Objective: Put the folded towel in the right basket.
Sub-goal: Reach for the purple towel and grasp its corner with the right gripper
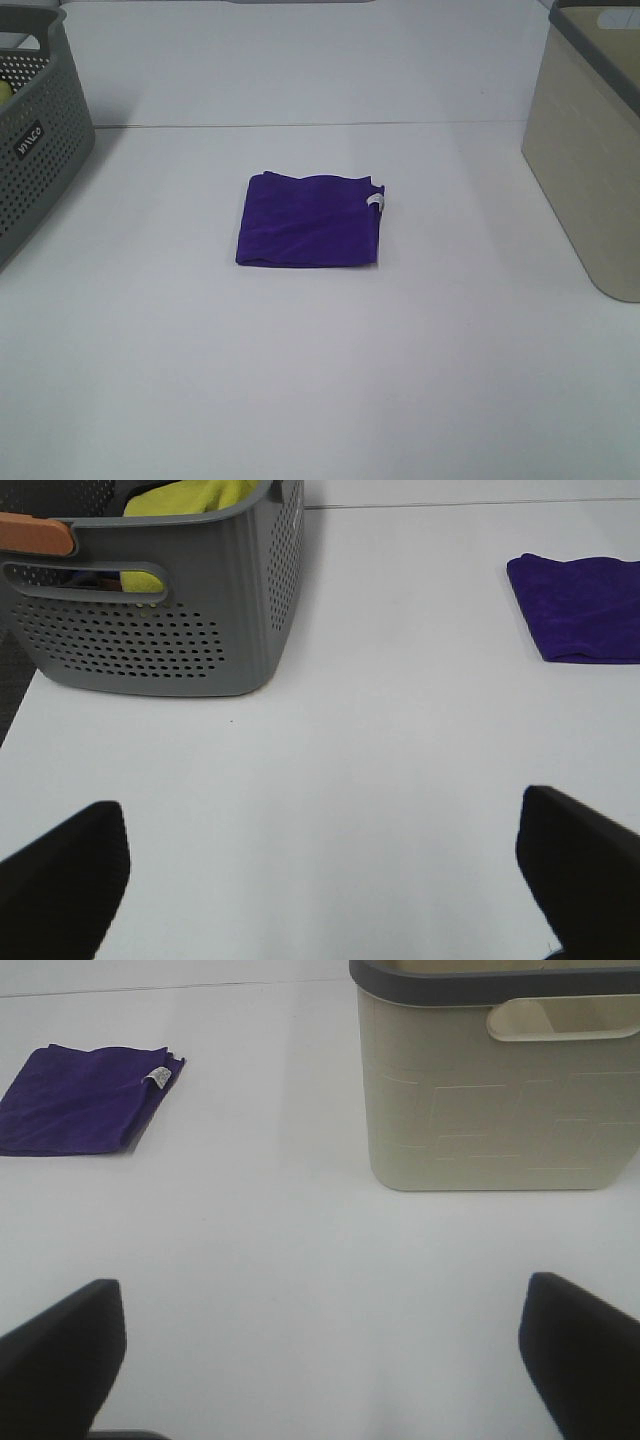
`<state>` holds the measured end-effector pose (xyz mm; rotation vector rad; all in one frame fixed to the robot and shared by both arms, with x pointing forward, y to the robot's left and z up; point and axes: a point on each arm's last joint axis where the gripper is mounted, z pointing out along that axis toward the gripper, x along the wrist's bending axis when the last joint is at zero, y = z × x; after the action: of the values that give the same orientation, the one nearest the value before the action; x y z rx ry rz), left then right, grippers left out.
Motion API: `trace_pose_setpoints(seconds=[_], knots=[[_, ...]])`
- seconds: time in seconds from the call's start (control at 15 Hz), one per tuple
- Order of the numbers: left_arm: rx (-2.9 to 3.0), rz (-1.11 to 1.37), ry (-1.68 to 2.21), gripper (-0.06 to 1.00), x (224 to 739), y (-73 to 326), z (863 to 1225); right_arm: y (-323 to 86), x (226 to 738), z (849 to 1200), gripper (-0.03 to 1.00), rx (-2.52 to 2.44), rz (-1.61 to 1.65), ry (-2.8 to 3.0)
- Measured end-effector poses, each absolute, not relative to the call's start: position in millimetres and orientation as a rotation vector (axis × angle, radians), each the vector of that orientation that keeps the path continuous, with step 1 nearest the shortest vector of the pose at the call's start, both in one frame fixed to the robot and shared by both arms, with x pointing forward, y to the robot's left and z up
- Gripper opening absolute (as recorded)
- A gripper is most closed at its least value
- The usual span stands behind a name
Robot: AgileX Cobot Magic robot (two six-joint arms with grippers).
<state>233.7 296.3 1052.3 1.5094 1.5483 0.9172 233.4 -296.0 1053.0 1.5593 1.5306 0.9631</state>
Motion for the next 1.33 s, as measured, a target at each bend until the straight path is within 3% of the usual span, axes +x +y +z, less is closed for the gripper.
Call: trace_pose_setpoints(seconds=[1.33], knots=[[1.509, 0.917, 1.548, 0.99, 233.7, 296.3, 1052.3, -296.0, 233.4, 1053.0, 0.98, 1.559, 0.963, 1.531]])
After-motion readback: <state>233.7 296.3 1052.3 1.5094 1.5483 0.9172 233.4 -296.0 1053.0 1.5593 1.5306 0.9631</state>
